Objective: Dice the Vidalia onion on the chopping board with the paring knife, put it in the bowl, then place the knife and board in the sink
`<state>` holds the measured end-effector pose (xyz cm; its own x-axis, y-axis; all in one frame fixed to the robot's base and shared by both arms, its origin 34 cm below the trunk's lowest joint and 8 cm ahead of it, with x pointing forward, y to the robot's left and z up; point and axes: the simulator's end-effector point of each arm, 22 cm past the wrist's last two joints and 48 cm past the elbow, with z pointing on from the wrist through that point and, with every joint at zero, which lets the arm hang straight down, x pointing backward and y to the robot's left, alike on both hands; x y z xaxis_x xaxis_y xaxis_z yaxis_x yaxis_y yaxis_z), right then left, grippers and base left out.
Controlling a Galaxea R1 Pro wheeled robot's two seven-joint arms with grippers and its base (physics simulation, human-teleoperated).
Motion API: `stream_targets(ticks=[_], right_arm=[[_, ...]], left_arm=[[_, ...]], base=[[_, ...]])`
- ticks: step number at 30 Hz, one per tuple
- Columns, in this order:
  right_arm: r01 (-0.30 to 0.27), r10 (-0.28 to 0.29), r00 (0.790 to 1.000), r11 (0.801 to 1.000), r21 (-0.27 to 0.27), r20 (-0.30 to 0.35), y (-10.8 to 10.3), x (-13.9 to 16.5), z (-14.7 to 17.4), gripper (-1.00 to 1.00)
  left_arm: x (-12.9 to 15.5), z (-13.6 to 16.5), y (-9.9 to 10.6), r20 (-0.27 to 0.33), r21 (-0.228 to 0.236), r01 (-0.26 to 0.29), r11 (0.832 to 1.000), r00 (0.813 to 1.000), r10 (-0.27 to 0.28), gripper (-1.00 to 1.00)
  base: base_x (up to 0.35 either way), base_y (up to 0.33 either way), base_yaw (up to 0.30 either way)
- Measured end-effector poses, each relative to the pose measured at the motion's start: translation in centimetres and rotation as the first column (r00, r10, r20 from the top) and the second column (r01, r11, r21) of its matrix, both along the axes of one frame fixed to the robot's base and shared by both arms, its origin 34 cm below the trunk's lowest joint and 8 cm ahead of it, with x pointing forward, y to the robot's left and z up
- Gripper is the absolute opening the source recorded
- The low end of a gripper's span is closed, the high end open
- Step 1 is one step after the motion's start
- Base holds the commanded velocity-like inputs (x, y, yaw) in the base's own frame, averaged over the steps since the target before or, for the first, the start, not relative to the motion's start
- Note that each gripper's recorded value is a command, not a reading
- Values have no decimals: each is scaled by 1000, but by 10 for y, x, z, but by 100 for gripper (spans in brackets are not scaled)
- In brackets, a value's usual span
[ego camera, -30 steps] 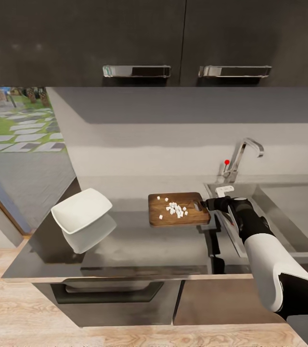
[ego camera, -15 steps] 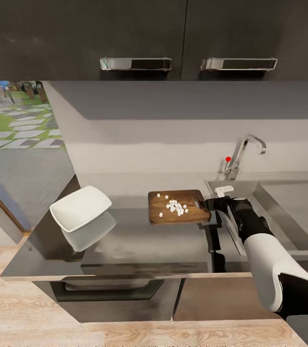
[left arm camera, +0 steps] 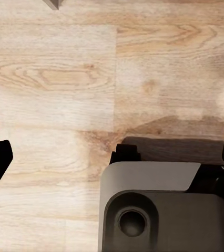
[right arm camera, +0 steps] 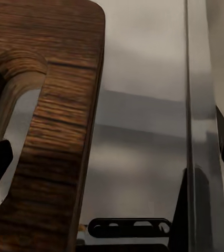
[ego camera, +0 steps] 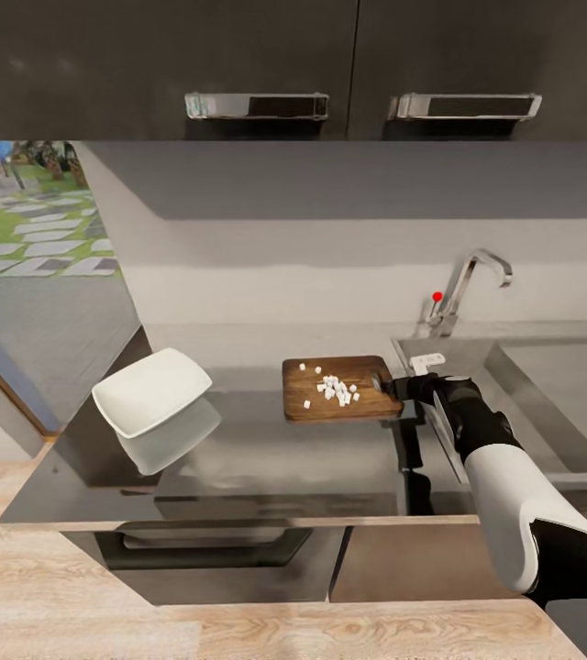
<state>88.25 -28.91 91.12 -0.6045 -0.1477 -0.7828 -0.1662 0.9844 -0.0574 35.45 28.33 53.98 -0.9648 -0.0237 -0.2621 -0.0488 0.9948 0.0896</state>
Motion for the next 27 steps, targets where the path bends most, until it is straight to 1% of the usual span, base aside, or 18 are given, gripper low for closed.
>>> stream_targets(ticks=[7,27], right_arm=[[2,-2,1000,1000,11,-5,2,1,-5,100],[5,-5,1000,1000,3,5,-1,5,-6,100]], left_arm=[[-4,-2,0,-11,0,0,1000,1000,0,100],[-11,-6,0,-26,0,0,1000,1000,0,100]], base=[[0,0,0],[0,0,0]])
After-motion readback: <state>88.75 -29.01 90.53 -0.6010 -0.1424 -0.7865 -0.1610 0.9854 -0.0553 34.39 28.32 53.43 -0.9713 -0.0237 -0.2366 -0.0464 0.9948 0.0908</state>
